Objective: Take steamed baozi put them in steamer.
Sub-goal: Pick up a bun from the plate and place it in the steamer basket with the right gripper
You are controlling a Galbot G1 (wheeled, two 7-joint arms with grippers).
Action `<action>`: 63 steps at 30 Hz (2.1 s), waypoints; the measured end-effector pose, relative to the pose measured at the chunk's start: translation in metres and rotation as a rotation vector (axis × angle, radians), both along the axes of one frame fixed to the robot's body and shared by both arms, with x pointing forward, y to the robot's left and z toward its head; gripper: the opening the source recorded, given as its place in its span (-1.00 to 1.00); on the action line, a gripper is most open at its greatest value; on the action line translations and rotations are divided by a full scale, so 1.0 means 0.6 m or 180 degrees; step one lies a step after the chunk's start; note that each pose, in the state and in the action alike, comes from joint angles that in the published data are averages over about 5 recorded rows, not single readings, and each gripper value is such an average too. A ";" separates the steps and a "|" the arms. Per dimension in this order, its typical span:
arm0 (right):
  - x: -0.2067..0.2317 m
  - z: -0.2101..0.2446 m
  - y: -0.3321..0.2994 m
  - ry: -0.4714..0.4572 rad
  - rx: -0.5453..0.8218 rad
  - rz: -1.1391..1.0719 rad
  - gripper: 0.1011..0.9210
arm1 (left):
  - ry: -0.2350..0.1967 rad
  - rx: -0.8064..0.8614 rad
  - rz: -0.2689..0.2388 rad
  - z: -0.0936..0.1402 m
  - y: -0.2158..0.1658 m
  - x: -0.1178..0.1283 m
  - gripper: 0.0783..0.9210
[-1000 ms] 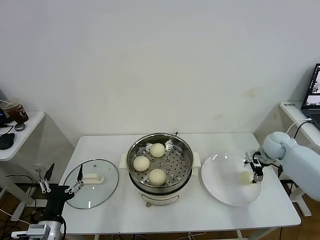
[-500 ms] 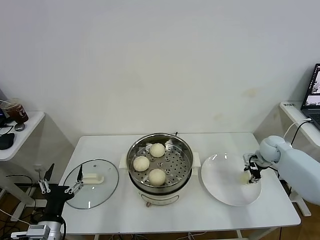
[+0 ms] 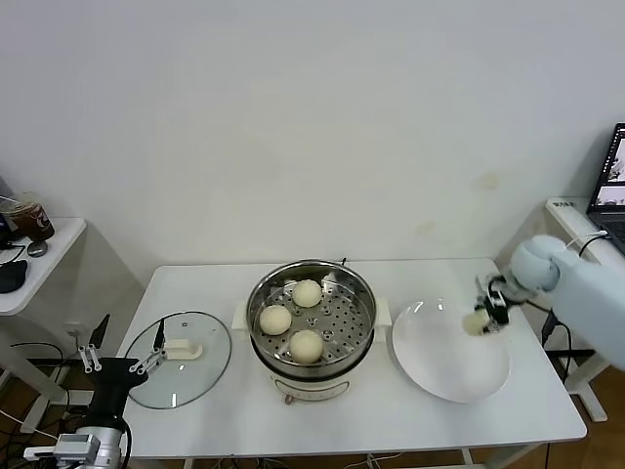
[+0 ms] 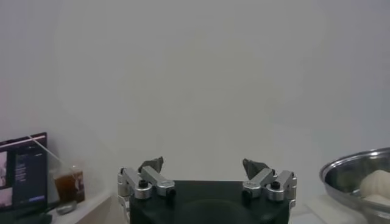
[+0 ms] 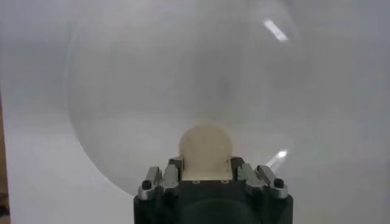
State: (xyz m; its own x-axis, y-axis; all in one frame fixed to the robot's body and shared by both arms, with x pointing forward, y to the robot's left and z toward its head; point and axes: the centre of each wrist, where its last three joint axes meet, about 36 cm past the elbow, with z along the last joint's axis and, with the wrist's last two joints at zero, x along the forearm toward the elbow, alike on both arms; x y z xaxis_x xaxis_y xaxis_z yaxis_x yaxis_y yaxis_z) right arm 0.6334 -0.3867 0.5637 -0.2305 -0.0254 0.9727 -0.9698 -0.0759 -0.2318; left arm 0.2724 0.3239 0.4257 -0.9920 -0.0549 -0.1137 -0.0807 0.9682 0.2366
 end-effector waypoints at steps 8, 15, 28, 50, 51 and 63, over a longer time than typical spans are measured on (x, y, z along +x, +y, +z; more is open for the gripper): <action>0.016 0.191 0.161 -0.0325 0.0267 0.0379 -0.04 | 0.0004 -0.0042 -0.0050 -0.008 -0.009 0.010 0.77; -0.009 0.245 0.318 -0.0264 0.0468 0.0580 -0.03 | 0.0009 -0.0060 -0.0063 -0.012 -0.012 0.009 0.77; -0.026 0.154 0.489 0.0084 0.0417 0.0485 -0.03 | -0.0020 -0.0067 0.0018 -0.017 -0.001 0.008 0.77; -0.028 0.048 0.492 0.0234 0.0302 0.0219 0.24 | -0.0034 -0.0067 0.0044 -0.020 0.002 0.008 0.77; -0.029 0.049 0.490 0.0227 0.0312 0.0211 0.30 | -0.0036 -0.0066 0.0045 -0.019 0.002 0.008 0.77; -0.051 0.111 0.440 -0.0004 0.0680 0.0119 0.76 | -0.0065 -0.0064 0.0036 -0.016 0.006 0.014 0.77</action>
State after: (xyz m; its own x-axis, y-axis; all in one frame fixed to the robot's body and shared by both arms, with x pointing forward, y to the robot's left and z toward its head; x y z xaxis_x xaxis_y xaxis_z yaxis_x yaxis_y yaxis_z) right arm 0.6025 -0.1229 0.6302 -0.2268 -0.2395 0.9440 -0.9669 -0.0607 -0.2477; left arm 0.2806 0.3273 0.4160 -0.9888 -0.0687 -0.1326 -0.0963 0.9718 0.2152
